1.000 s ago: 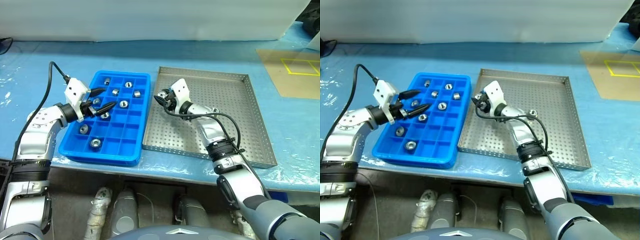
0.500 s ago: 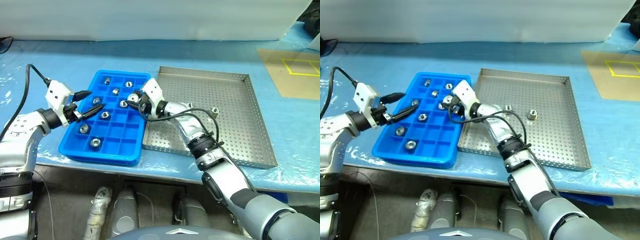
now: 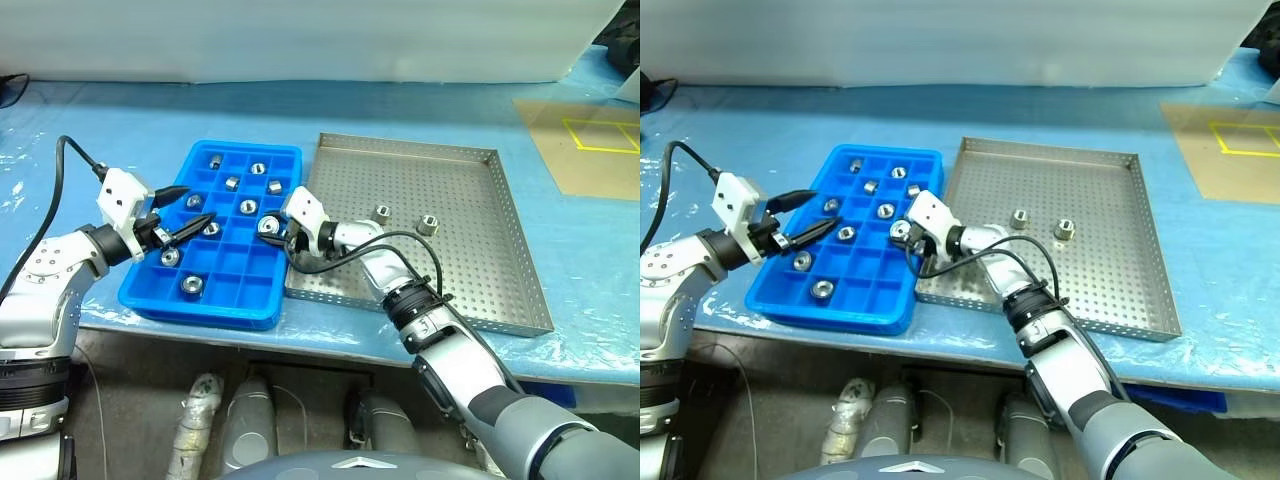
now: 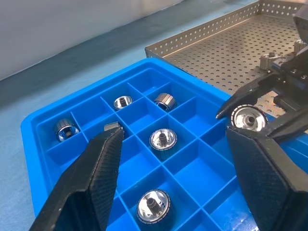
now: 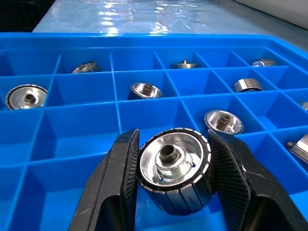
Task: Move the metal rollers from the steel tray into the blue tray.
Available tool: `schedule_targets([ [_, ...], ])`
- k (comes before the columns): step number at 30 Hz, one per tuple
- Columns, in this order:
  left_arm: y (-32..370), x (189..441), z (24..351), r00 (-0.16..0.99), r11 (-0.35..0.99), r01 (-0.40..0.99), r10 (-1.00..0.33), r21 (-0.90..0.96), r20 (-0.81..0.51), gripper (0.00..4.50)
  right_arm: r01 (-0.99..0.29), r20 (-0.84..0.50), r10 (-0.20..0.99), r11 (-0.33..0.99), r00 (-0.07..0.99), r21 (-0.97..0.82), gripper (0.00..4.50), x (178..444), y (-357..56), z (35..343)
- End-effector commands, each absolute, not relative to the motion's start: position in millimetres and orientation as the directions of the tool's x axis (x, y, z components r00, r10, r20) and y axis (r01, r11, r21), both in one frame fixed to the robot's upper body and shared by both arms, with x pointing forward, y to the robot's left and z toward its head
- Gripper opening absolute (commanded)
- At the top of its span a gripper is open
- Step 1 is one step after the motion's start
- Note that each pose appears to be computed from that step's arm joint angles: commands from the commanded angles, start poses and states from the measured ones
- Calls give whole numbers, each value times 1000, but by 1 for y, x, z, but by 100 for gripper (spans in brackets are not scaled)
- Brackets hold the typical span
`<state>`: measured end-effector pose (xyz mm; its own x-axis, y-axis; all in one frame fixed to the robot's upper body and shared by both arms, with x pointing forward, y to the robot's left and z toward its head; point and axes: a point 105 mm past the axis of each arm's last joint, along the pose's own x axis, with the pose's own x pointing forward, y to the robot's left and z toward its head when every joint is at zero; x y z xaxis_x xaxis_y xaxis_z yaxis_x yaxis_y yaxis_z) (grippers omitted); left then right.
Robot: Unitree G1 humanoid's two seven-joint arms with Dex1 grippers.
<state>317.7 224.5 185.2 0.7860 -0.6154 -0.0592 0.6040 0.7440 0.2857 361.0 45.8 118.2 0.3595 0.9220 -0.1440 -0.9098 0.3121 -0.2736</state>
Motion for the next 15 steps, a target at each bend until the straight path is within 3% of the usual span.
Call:
schedule_targets([
  [1, 218, 316, 196, 775, 732, 605, -631, 313, -24, 359, -920, -122, 938, 284, 326, -270, 215, 354, 53, 123],
  [3, 218, 317, 197, 773, 730, 607, -633, 314, -23, 359, -923, -106, 941, 287, 322, -257, 280, 354, 52, 125],
  [7, 216, 319, 197, 767, 723, 615, -642, 314, -24, 359, -879, -98, 891, 411, 443, -241, 409, 371, 44, 128],
  [15, 199, 325, 196, 722, 686, 664, -692, 297, -16, 359, -793, 38, 798, 603, 602, -91, 409, 404, -17, 168],
])
